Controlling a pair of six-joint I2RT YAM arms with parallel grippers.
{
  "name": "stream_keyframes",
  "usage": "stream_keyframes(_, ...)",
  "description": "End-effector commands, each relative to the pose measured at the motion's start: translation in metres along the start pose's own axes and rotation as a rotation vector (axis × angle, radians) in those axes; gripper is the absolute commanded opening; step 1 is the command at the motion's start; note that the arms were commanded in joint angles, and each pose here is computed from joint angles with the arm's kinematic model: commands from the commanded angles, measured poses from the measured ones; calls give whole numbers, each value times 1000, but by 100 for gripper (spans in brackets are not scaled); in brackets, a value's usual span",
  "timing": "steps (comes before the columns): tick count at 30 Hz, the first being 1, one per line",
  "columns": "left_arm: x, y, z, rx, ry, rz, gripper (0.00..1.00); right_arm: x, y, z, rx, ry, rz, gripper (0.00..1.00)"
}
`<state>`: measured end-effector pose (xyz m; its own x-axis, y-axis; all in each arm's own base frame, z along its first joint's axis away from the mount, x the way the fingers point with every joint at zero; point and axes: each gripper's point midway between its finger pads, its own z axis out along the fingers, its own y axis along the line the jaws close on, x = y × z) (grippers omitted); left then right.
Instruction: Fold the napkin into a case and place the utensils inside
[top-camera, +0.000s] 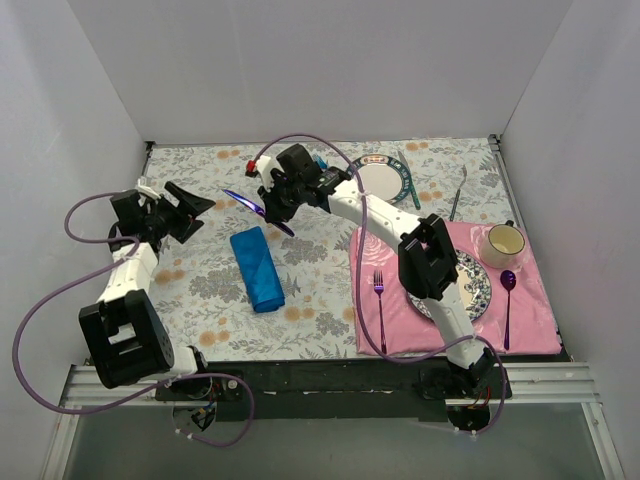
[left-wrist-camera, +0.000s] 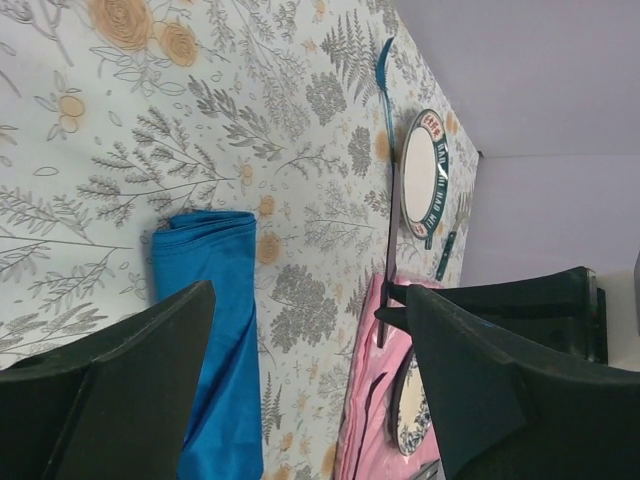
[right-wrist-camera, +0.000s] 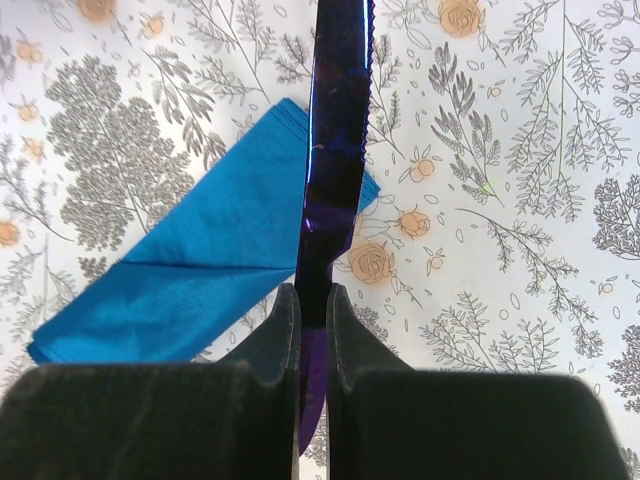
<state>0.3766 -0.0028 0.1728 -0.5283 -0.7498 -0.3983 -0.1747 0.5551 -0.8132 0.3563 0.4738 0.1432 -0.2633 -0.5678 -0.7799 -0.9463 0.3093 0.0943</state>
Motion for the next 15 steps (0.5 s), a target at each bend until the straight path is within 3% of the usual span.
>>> stream_keyframes(1, 6, -29, 3, 78, -4, 38, 77, -62, 16, -31, -36, -164, 13, 1)
stream_keyframes(7, 12, -61, 12, 203, -17, 84, 76, -70, 26, -34, -55, -174, 15, 1)
stream_keyframes(15, 23, -68, 30, 194, 19, 50, 70, -80, 37, -48, -65, -214, 13, 1)
